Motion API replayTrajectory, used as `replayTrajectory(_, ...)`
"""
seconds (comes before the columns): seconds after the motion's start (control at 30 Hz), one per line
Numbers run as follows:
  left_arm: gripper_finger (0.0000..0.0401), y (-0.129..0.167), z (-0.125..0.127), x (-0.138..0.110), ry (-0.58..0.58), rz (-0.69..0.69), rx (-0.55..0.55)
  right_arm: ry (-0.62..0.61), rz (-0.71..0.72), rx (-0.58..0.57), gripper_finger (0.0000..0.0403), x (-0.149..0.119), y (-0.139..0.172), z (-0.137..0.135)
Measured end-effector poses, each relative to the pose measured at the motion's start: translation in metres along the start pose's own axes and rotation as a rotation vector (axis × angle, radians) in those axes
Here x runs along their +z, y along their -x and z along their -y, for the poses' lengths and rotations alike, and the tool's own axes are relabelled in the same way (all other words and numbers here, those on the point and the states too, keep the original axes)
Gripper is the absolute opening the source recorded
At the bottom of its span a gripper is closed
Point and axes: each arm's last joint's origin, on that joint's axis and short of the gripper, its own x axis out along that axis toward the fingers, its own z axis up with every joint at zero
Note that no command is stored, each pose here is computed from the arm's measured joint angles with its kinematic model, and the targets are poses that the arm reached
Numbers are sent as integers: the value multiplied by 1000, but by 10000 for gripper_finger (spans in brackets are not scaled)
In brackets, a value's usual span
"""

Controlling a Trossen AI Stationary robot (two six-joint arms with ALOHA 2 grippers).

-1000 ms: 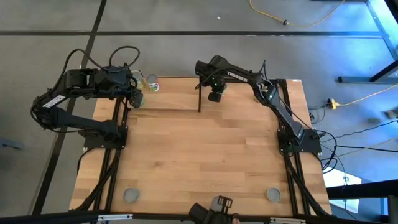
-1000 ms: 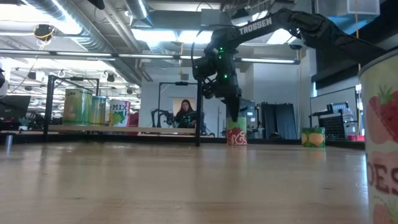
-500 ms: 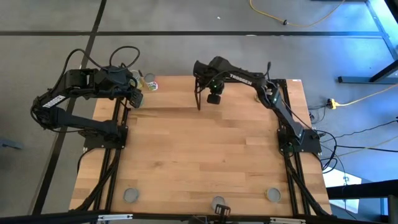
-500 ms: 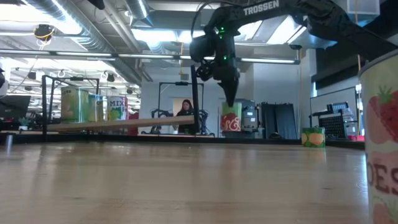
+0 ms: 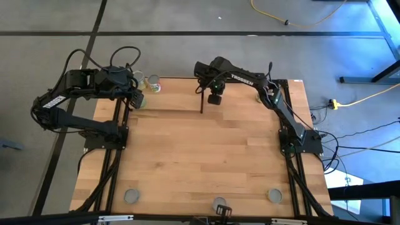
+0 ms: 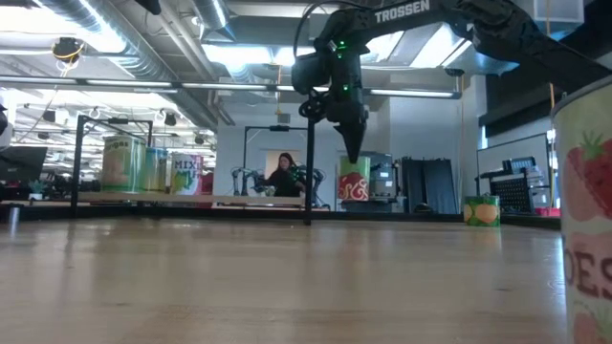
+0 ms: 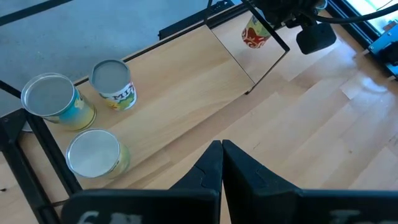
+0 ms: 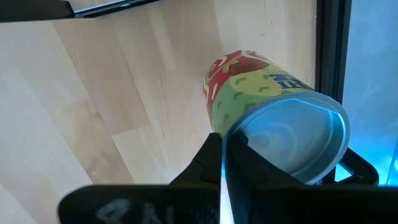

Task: Pick and place cans onto a shelf
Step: Put the canned spaghetti on the shelf

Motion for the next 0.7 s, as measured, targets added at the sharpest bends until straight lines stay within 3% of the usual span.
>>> replayTrajectory(0.3,0,0,0,0,0,0,0,4,23,-12,7,-4,11,-1)
replayTrajectory(0.7,0,0,0,0,-51,0,0,-127,245,-53,7,-53,103,-2)
